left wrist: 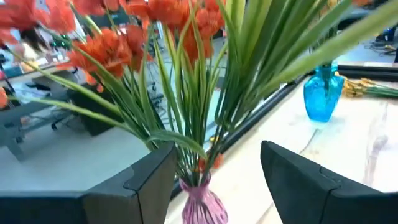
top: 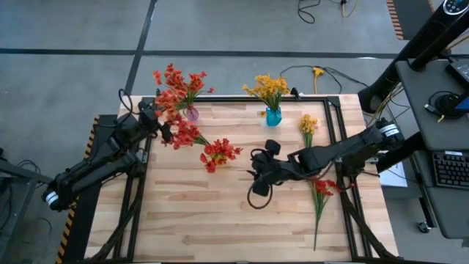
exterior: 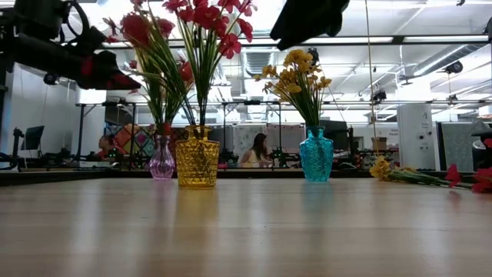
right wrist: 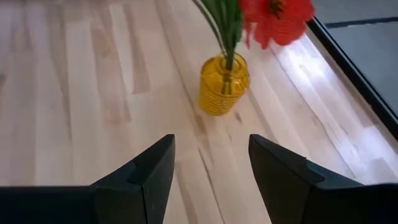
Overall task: Sort flowers into vase by color
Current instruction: Put the red flower into the yellow vase
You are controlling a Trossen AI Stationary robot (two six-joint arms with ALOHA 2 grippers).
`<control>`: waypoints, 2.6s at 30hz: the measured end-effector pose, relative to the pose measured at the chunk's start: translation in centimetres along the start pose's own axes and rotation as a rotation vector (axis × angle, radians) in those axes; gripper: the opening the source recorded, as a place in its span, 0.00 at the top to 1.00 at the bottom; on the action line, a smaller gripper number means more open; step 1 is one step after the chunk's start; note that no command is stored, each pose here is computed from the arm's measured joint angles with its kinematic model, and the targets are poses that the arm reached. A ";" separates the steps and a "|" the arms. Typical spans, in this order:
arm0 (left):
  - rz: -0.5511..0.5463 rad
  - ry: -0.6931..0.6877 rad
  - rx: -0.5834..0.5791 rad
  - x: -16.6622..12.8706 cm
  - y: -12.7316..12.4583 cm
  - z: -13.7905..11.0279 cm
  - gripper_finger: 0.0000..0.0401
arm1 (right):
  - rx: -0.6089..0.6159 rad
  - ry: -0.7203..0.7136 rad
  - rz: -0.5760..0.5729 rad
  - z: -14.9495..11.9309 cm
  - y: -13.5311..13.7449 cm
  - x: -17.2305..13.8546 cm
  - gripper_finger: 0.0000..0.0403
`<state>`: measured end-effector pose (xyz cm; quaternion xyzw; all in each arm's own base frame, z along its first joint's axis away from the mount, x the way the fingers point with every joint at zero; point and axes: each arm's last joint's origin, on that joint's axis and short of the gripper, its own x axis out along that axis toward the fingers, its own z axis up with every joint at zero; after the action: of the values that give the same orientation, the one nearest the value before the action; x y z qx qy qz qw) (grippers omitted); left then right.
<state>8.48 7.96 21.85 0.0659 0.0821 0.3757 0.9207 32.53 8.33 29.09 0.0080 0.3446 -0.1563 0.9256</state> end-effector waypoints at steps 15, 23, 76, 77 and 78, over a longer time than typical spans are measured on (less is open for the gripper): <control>-0.009 0.064 -0.029 -0.1 -0.1 -0.6 0.46 | -0.015 -0.044 -0.016 0.9 -1.9 -1.2 0.51; -0.012 0.083 -0.040 -0.2 -0.1 -0.8 0.46 | -0.014 -0.043 -0.023 1.0 -2.2 -1.1 0.51; 0.449 -0.335 -0.172 -7.5 3.2 9.6 0.46 | -0.022 0.015 -0.023 1.1 -4.0 -0.3 0.51; 0.405 -0.361 -0.167 -7.9 3.2 10.3 0.46 | -0.029 0.016 -0.024 1.0 -4.0 -0.3 0.51; 0.368 -0.380 -0.162 -8.2 3.2 10.9 0.46 | -0.037 0.017 -0.024 1.0 -4.0 -0.3 0.51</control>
<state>2.70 3.85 33.91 0.0750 -0.1360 0.5230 0.8381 31.81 4.50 30.43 -0.0118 0.3551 -0.1607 0.9208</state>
